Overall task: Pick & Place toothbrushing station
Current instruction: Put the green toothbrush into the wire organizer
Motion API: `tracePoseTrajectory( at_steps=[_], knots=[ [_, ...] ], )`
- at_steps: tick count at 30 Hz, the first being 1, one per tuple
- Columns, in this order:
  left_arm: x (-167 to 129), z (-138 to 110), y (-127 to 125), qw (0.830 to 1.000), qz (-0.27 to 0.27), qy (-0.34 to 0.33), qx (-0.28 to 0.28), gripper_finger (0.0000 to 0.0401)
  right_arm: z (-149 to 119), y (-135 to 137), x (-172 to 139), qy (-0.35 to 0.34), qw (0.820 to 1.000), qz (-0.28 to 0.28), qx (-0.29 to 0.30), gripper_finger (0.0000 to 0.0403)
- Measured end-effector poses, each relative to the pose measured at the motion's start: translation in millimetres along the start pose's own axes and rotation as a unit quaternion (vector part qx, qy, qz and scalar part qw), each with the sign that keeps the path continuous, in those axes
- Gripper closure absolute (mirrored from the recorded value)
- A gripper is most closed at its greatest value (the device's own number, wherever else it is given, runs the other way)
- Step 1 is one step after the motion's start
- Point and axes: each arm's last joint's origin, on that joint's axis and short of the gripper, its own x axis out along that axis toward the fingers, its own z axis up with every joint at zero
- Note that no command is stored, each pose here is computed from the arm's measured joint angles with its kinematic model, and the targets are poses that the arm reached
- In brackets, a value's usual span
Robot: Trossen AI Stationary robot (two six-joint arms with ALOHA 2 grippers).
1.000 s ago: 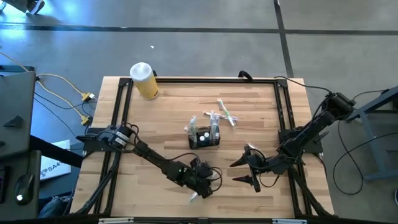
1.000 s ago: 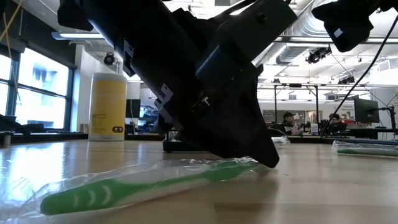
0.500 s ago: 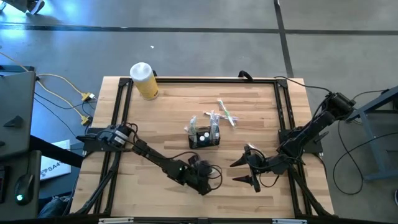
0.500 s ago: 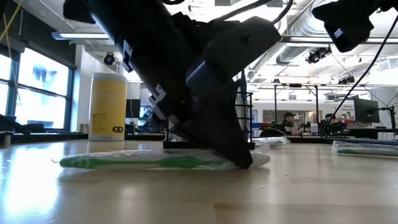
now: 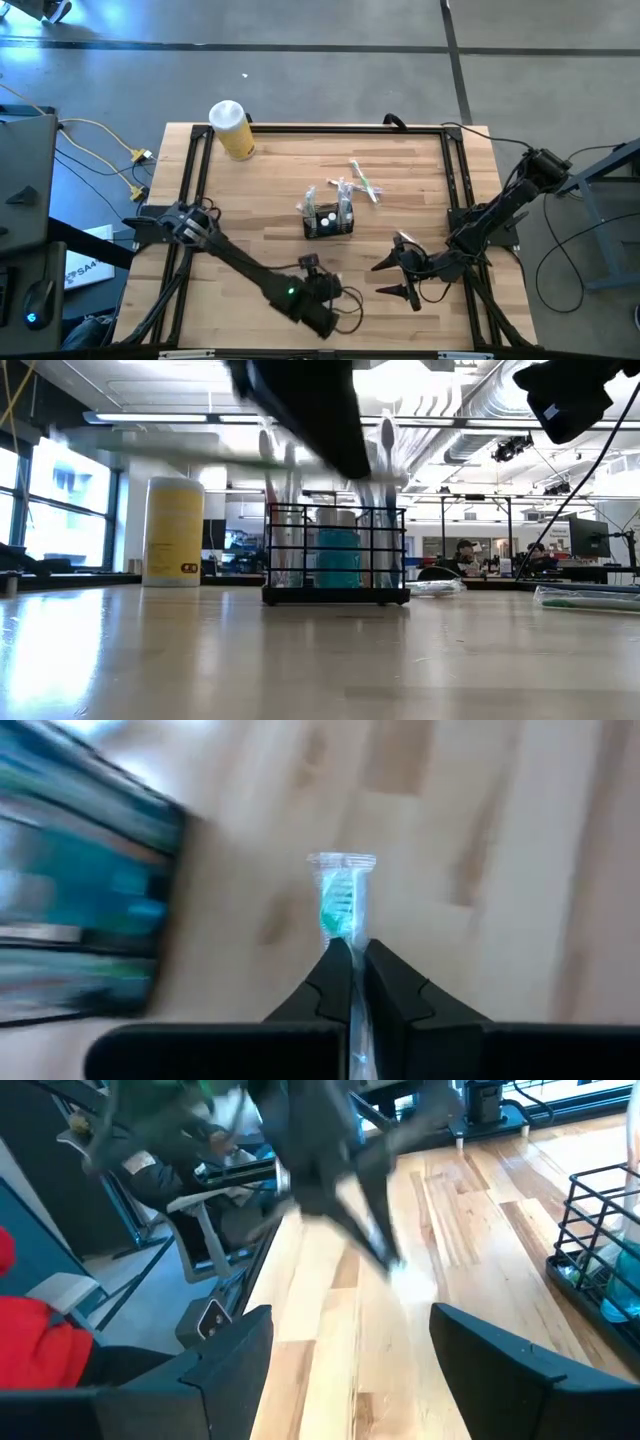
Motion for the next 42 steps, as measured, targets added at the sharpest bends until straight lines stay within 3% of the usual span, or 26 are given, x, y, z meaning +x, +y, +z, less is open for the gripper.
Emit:
tracePoseTrajectory(
  at_steps=[10,20,25,30,36,39,42],
  knots=[
    [-91.3,10.6,25.7,0.982,0.173,-0.072,0.011,0.0399,-2.3,2.6,-1.6,0.006,1.0,0.005,0.012,0.014],
    [-115.2,22.4,70.6,0.974,0.197,-0.109,0.016,0.0399,-13.7,2.6,5.6,0.026,0.999,-0.004,0.031,0.014],
    [-122.1,10.9,99.5,0.972,0.211,-0.107,0.002,0.0399,-19.7,2.3,9.6,0.035,0.998,-0.009,0.042,0.014],
    [-105.0,-12.5,101.6,0.979,0.163,-0.124,-0.02,0.0399,-17.2,8.7,7.4,0.017,0.999,0.011,0.046,0.0141],
    [-72.0,-44.1,106.1,0.982,0.05,-0.176,-0.037,0.0399,-18.5,16.5,2.9,0.007,0.999,0.02,0.036,0.0141],
    [-60.8,-52.4,109.6,0.969,-0.017,-0.246,-0.032,0.04,-18.5,18.1,1.5,-0.002,0.999,0.012,0.037,0.0141],
    [-62.8,-52.6,118.3,0.936,-0.083,-0.339,-0.037,0.04,-18.5,18.6,1.0,-0.006,0.999,0.008,0.041,0.0141]
  ],
)
